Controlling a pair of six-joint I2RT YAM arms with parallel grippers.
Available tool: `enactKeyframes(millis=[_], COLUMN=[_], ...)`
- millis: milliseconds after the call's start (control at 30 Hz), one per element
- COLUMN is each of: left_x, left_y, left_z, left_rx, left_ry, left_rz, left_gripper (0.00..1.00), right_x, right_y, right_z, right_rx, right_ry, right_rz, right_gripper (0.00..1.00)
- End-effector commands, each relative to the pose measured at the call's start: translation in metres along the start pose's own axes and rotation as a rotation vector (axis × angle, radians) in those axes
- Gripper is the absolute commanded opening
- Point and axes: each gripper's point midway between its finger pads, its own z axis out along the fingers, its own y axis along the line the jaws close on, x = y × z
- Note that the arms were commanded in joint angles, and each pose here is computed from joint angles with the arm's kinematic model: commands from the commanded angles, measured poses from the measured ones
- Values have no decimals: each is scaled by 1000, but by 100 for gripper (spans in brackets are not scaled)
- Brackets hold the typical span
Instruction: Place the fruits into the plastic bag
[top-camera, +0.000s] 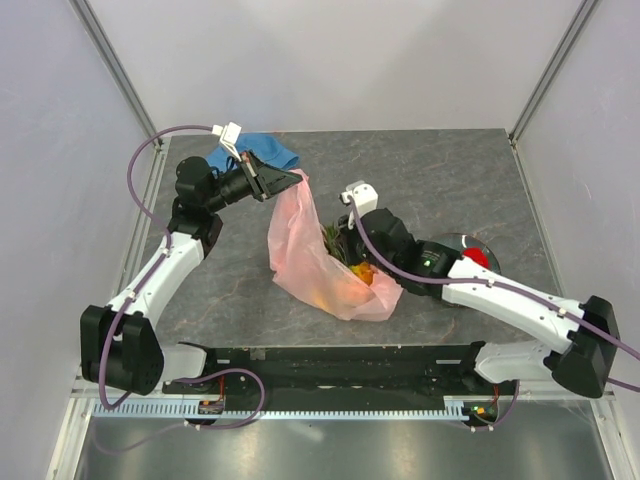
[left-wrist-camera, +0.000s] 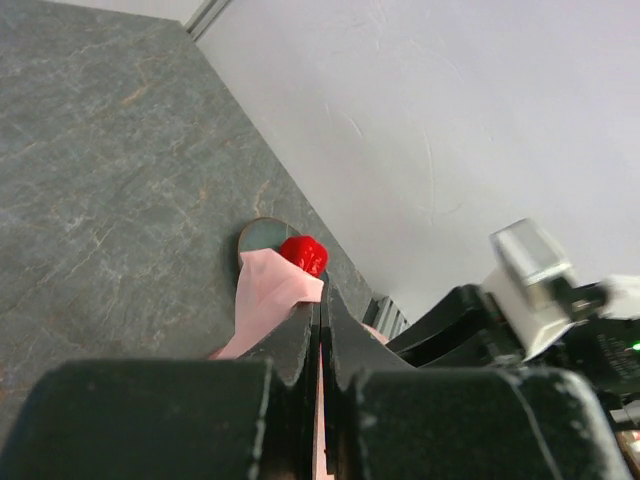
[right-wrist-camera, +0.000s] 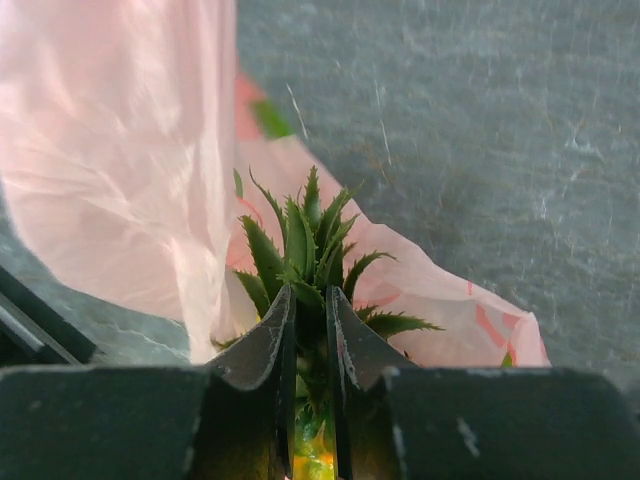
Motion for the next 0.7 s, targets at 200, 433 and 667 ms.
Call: enactKeyframes(millis=[200,433,667], left_x=[-5,-14,-12], left_y=[-31,-44,-33], left_z=[-7,-10,-10], left_rx=[136,147,133], left_ry=[-19,-38,-34], left_rz=[37,81,70], left_gripper=[2,2,2], right_x=[58,101,88], right_y=[7,-26,-36], right_z=[51,65,53], right_rx=[36,225,287], right_ry=[204,325,280], right_rz=[-208,-190,-157], right_gripper=[0,4,52])
